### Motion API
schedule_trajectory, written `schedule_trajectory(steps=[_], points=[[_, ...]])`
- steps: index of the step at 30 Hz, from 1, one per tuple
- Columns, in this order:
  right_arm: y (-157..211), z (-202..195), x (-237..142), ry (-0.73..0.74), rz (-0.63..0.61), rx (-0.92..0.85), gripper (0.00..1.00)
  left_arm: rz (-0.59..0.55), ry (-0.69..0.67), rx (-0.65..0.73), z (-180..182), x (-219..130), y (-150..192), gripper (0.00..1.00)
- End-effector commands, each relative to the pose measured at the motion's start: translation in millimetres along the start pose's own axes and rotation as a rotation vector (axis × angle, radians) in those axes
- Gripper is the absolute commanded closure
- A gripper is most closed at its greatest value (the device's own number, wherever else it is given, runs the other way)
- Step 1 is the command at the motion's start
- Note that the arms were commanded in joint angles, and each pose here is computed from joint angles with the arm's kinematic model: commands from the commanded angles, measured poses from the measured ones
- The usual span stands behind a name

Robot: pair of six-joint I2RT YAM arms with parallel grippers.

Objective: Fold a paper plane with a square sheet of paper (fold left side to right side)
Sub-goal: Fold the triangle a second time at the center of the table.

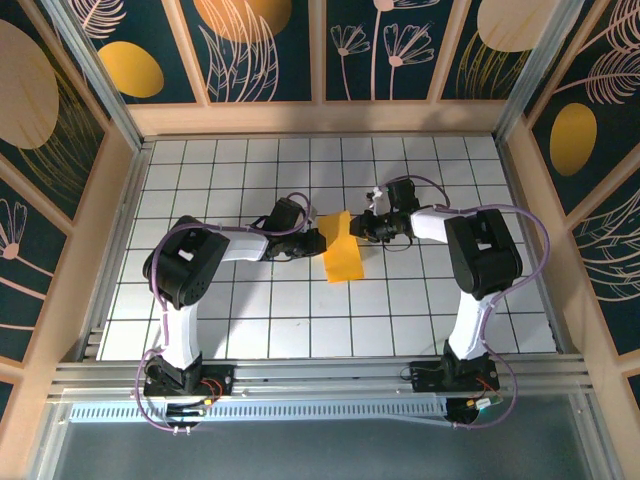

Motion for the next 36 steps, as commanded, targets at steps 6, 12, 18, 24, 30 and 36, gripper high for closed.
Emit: schedule_trajectory(steps=[6,12,18,24,30,36], points=[[12.7,-5.1,-6.6,-0.002,0.032,0.043,1.00,-0.121,-0.048,0.066,-16.9,-40.7,-20.4,0.78],[18.0,-0.4,-15.2,-0.015,0.033,0.100,1.00,-0.181,-0.112,0.241,-51.3,-73.7,-12.1,0.63],[17.7,2.7,-21.9,0.000,0.022,0.109,1.00,-0.143,-0.207,0.448,-88.6,-73.2,22.6,0.52],[18.0,-0.1,-22.9,0.015,0.020,0.116,1.00,-0.052,-0.306,0.633,-115.4,-50.3,50.7,0.44],[19.2,-2.0,-22.7,0.024,0.019,0.119,1.00,0.018,-0.419,0.780,-136.1,-20.8,58.6,0.38],[18.5,-2.8,-22.8,0.026,0.018,0.118,1.00,0.084,-0.509,0.861,-135.3,3.1,69.2,0.32]])
Point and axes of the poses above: each hand's point on the last joint's axis, 136 mm out from that joint toward the fingers, its own x axis out along the fingers, its own z axis along the line the jaws close on, y = z × x, the point moved 3 cm from there along -x, back along the fingers, and after that the axes turned 14 degrees about x, right-handed, at the moved point
